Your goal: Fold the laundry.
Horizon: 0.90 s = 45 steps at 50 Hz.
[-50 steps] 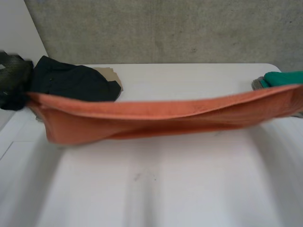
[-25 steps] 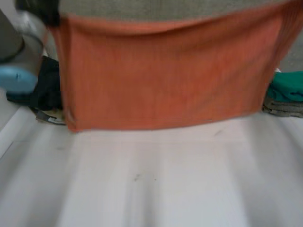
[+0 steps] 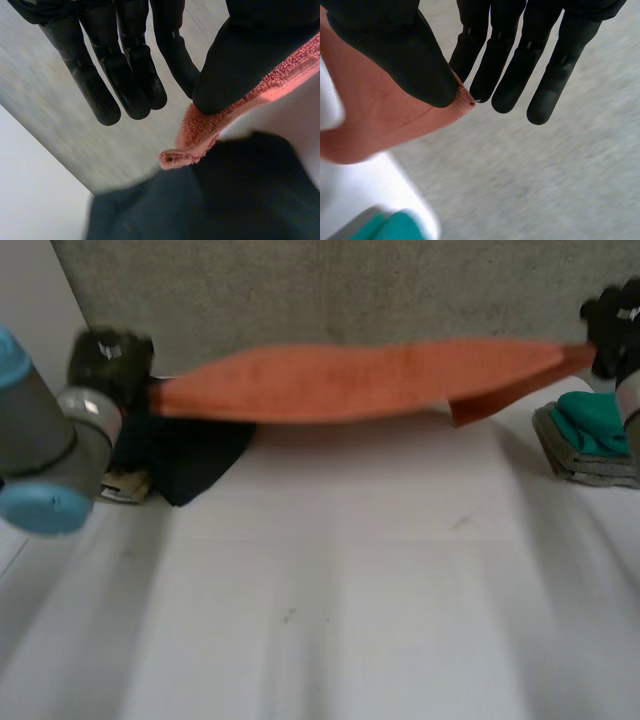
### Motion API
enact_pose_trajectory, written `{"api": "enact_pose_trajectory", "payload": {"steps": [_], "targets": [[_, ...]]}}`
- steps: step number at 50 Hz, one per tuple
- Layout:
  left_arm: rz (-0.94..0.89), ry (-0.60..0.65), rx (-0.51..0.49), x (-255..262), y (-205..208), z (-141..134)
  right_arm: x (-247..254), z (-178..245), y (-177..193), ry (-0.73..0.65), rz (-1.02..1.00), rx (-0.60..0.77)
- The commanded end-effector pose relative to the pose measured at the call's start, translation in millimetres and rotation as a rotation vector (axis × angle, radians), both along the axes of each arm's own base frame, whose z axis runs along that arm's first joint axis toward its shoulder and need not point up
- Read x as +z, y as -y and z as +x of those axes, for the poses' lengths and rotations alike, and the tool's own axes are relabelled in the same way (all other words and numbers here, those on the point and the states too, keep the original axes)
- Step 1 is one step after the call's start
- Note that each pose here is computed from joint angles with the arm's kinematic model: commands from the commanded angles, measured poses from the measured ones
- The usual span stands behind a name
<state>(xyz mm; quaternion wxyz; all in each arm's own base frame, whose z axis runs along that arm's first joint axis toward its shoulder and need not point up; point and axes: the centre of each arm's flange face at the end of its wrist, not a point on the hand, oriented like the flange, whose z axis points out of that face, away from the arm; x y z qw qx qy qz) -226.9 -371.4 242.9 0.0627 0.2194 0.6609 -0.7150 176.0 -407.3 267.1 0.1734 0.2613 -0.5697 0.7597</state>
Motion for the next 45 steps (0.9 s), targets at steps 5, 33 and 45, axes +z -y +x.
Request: {"api": "enact_pose_trajectory", "payload": {"steps": [5, 33, 45], "targets": [[0.241, 0.089, -0.007, -42.8, -85.2, 20.1, -58.0, -16.2, -58.8, -0.096, 0.426, 0.021], [0.257, 0.311, -0.080, -49.8, -126.6, 44.5, -53.2, -53.0, -124.2, -0.371, 0.644, -0.011], [0.318, 0.189, -0.308, -75.5, -120.3, 23.2, -53.9, -51.6, -92.7, -0.257, 0.495, -0.052]]}}
